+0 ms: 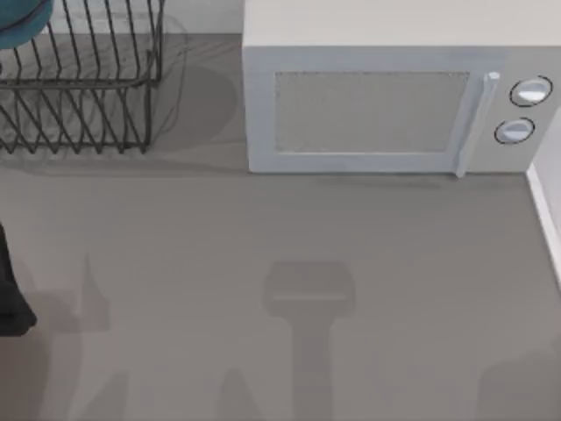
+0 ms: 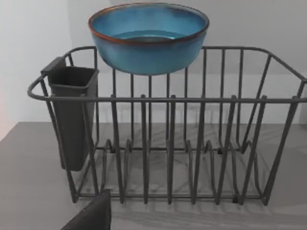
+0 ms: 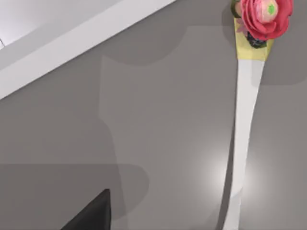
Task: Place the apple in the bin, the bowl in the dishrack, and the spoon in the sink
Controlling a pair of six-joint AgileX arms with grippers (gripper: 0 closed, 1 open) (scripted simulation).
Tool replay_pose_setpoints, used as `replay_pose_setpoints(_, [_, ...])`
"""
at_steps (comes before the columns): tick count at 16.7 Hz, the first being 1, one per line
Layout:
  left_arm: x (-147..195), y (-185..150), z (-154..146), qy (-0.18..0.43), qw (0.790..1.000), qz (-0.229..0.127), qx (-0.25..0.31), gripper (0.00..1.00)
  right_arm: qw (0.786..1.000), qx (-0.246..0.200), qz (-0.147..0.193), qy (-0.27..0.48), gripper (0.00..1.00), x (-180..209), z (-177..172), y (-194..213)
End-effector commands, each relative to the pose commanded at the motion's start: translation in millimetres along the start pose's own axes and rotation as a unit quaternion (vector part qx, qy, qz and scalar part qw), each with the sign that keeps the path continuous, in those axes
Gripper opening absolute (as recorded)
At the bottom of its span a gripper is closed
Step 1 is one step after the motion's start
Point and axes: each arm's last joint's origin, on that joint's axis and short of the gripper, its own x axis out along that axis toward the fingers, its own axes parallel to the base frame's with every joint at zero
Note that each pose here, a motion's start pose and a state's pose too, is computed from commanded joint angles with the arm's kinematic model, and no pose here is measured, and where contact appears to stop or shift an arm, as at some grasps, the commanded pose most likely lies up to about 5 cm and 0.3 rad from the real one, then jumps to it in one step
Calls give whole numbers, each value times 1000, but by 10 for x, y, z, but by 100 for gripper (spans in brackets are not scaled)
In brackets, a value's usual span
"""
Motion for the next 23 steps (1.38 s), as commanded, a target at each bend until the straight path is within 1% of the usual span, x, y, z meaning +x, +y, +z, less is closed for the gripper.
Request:
replay_pose_setpoints(2, [0, 0, 0, 0, 1000, 0, 0, 100, 999, 19, -5, 46, 100, 40, 118, -66])
replay_pose_setpoints(4, [0, 0, 0, 0, 1000, 0, 0, 100, 997, 30, -7, 73, 100, 70, 191, -110])
replay_pose_setpoints(11, [0, 0, 0, 0, 1000, 0, 0, 100, 996, 32, -7, 80, 100, 121, 204, -114])
replay_pose_setpoints(14, [0, 0, 0, 0, 1000, 0, 0, 100, 996, 33, -7, 80, 100, 347, 203, -120])
replay_pose_setpoints(19, [0, 0, 0, 0, 1000, 0, 0, 100, 996, 33, -7, 77, 100, 893, 118, -127])
replay_pose_setpoints(21, [0, 0, 0, 0, 1000, 0, 0, 100, 996, 34, -7, 79, 100, 1024, 71, -130])
replay_pose_setpoints(23, [0, 0, 0, 0, 1000, 0, 0, 100, 996, 33, -7, 80, 100, 1066, 51, -131])
